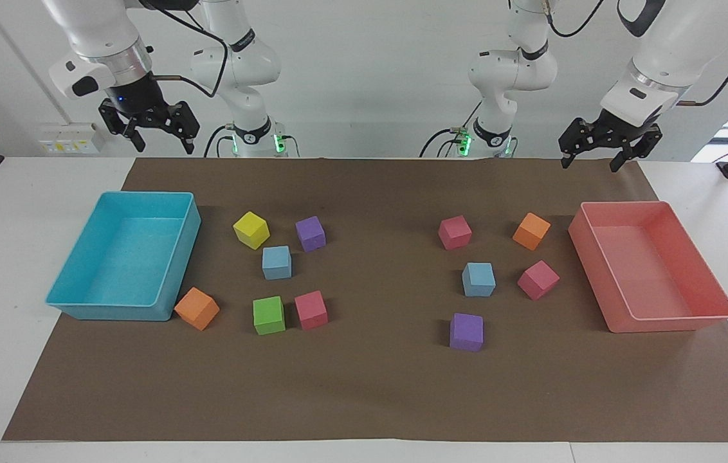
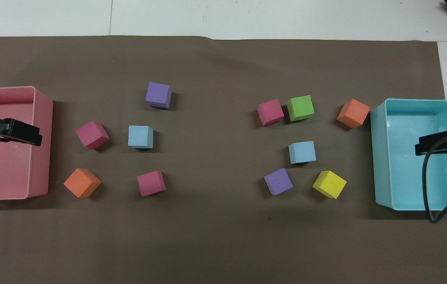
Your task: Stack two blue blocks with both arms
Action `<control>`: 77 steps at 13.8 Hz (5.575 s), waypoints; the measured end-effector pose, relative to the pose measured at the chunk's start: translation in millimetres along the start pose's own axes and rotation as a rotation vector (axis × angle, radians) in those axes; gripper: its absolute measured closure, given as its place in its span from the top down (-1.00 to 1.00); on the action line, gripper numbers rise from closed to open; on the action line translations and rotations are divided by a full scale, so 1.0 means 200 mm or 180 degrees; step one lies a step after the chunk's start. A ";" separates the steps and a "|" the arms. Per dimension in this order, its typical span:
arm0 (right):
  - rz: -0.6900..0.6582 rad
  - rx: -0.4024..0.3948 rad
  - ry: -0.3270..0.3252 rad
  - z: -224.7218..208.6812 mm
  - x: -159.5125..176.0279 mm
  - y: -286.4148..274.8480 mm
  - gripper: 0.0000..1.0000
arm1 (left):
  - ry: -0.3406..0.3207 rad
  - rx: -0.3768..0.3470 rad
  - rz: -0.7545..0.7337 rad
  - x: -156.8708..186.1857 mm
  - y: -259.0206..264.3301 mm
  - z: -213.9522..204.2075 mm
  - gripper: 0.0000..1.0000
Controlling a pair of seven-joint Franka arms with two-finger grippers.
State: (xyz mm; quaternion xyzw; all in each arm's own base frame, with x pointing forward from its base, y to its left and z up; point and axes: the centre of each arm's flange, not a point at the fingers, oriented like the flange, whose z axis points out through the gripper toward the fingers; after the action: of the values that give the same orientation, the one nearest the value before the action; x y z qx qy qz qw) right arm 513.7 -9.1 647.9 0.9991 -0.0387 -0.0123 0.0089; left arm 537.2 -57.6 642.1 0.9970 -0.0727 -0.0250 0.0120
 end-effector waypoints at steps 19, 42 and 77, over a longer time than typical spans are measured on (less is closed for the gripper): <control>0.0049 0.0023 -0.0059 0.01 -0.01 0.02 1.00 | -0.0002 0.0000 0.0004 0.00 0.00 0.00 1.00; 0.0086 0.0013 0.0005 0.59 0.16 -0.37 1.00 | -0.0004 0.0002 0.0074 0.00 0.06 0.00 1.00; -0.0503 0.0066 -0.0086 1.79 0.21 -0.79 1.00 | 0.0031 0.0002 0.0053 0.01 0.05 0.00 1.00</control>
State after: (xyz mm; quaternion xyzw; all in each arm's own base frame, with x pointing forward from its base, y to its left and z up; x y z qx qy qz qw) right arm 558.3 138.3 285.8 0.9989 0.0400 -0.0261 -0.0030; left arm 537.2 -66.9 643.1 0.9964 -0.0810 -0.0200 0.0123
